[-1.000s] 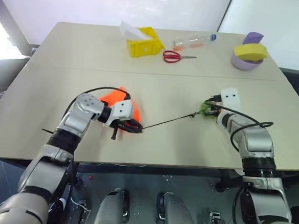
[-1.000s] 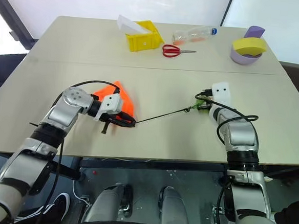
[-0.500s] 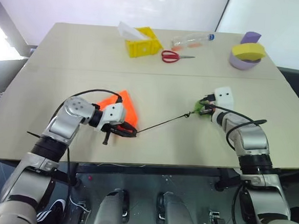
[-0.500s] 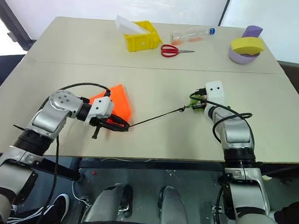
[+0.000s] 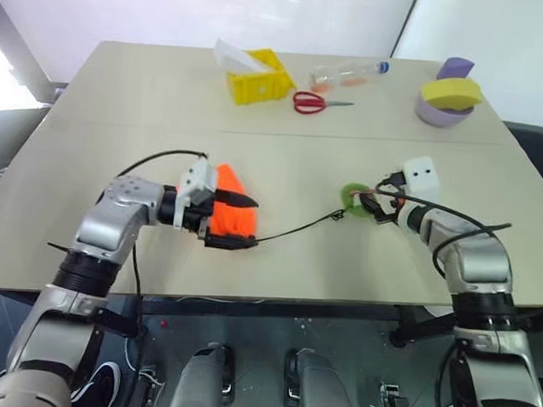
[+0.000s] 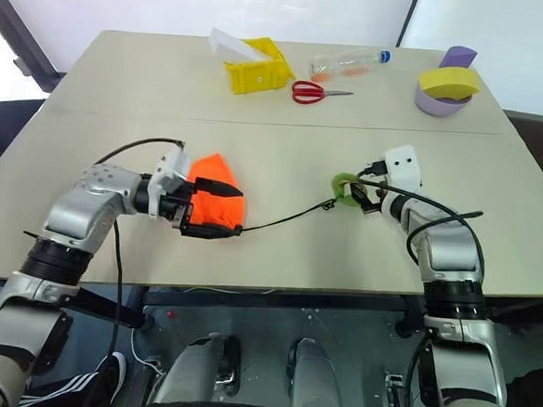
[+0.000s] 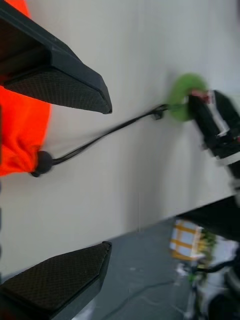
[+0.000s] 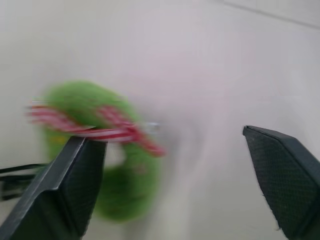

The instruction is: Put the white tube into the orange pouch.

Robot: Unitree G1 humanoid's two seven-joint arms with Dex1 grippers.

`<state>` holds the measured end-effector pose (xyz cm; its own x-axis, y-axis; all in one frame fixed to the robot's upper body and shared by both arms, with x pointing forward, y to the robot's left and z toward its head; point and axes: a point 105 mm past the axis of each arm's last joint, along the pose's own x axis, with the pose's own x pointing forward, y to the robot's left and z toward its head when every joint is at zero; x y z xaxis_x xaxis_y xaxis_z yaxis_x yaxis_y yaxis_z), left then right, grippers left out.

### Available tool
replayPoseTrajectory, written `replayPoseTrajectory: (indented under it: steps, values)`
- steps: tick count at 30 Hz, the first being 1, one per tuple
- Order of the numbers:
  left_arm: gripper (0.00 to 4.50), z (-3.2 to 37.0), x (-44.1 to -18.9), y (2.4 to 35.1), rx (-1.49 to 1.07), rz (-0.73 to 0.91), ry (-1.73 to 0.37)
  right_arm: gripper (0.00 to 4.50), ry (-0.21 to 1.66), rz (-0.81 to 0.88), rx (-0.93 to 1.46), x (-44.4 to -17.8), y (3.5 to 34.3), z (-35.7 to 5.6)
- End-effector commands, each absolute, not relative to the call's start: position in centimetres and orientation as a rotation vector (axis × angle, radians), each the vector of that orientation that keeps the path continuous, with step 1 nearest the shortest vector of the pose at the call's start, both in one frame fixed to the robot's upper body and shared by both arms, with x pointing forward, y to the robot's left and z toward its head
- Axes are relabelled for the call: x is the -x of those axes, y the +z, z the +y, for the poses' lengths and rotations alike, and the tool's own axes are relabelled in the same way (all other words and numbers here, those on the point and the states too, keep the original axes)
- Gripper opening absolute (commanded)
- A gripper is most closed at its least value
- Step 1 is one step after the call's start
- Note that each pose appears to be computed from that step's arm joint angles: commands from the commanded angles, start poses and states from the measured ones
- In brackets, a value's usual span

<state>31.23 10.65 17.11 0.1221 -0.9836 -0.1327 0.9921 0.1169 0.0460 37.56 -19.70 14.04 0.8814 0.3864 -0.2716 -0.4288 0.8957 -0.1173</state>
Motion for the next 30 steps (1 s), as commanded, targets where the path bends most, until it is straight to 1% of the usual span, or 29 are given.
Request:
replayPoseTrajectory:
  steps: [1,4,6,9,13,16,20,24,28,30]
  values:
    - [4.5,11.6,-31.5,20.1,-0.055,-0.033,-1.343,4.46,0.621,0.077,0.194,-35.5,18.0,-17.4]
    - [4.5,13.0,-32.6,20.8,-0.035,-0.077,-1.207,4.46,0.769,0.063,0.221,-33.1,17.8,-15.8]
    - [4.5,14.5,-33.4,20.5,-0.089,-0.104,-1.092,4.46,0.853,0.05,0.235,-31.6,17.7,-15.0]
    - [4.5,16.5,-33.8,19.9,-0.111,-0.11,-0.987,4.46,0.924,0.035,0.28,-30.0,17.4,-14.7]
    - [4.5,19.4,-33.9,17.5,-0.112,-0.042,-0.842,4.46,1.025,0.057,0.291,-27.9,16.6,-14.6]
    - [4.5,21.7,-33.8,16.2,-0.088,-0.022,-0.703,4.46,1.02,0.105,0.372,-27.4,14.7,-15.3]
    - [4.5,24.1,-33.9,15.5,-0.083,-0.02,-0.561,4.46,1.023,0.129,0.369,-27.1,13.7,-15.4]
    - [4.5,25.7,-33.5,14.8,-0.062,0.014,-0.479,4.46,1.051,0.151,0.375,-26.6,13.0,-15.2]
    - [4.5,26.6,-33.3,13.7,-0.049,0.046,-0.43,4.46,1.028,0.148,0.389,-27.3,12.7,-15.4]
    - [4.5,27.6,-33.3,13.6,-0.046,0.039,-0.385,4.46,1.039,0.156,0.403,-27.2,12.4,-15.4]
